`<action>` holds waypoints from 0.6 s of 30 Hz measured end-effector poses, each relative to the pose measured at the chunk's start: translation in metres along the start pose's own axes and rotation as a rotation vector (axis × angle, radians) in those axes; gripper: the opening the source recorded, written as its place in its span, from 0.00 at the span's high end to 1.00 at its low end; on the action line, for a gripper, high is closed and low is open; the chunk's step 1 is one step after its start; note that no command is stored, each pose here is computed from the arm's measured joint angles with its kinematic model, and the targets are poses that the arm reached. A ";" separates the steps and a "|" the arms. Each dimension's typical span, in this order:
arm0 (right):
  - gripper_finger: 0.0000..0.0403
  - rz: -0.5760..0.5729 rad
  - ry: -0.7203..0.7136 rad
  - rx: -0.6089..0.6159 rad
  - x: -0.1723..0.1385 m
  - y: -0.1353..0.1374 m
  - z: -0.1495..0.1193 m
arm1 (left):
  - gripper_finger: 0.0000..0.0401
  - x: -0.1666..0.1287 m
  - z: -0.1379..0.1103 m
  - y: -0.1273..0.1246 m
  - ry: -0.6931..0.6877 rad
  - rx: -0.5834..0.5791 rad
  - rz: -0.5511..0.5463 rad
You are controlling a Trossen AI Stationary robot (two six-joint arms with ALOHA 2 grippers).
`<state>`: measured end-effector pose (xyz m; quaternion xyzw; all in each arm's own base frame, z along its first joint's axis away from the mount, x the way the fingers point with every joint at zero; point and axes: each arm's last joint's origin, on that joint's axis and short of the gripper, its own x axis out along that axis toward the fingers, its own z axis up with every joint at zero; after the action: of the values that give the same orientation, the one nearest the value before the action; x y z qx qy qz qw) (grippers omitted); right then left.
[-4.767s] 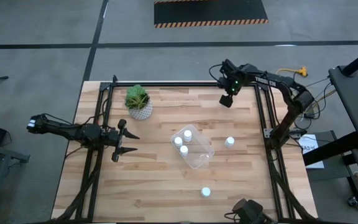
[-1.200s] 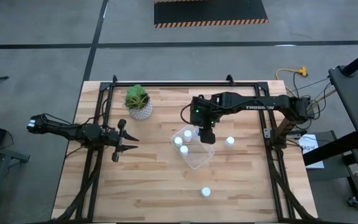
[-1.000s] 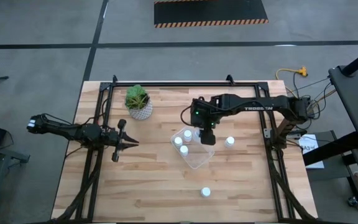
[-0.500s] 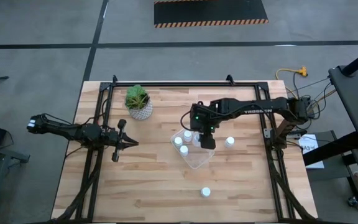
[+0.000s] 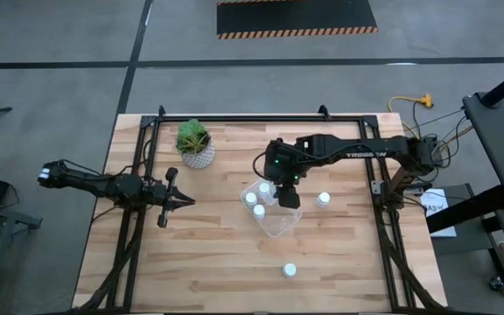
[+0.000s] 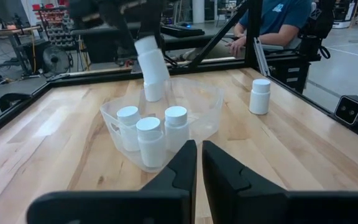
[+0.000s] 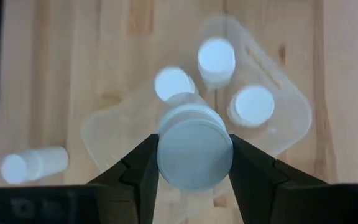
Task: Pick and place pill bottles into a basket
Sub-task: Put the white medicine bottle in the transparent bin
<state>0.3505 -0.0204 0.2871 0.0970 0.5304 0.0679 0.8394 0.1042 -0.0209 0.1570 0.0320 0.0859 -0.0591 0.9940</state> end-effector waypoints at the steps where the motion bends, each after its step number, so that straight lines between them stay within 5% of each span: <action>1: 0.63 0.002 -0.014 -0.004 -0.003 0.001 0.003 | 0.98 0.000 0.000 0.000 0.000 0.000 0.000; 8: 0.63 0.000 -0.008 0.001 -0.020 -0.003 0.029 | 0.98 0.000 0.000 0.000 0.001 0.000 0.000; 18: 0.63 -0.038 0.151 -0.007 0.003 -0.006 0.049 | 0.98 0.002 -0.002 0.000 0.031 0.002 -0.001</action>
<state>0.3965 -0.0297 0.3037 0.0787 0.5937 0.0607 0.7985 0.1056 -0.0213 0.1544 0.0338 0.1011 -0.0592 0.9925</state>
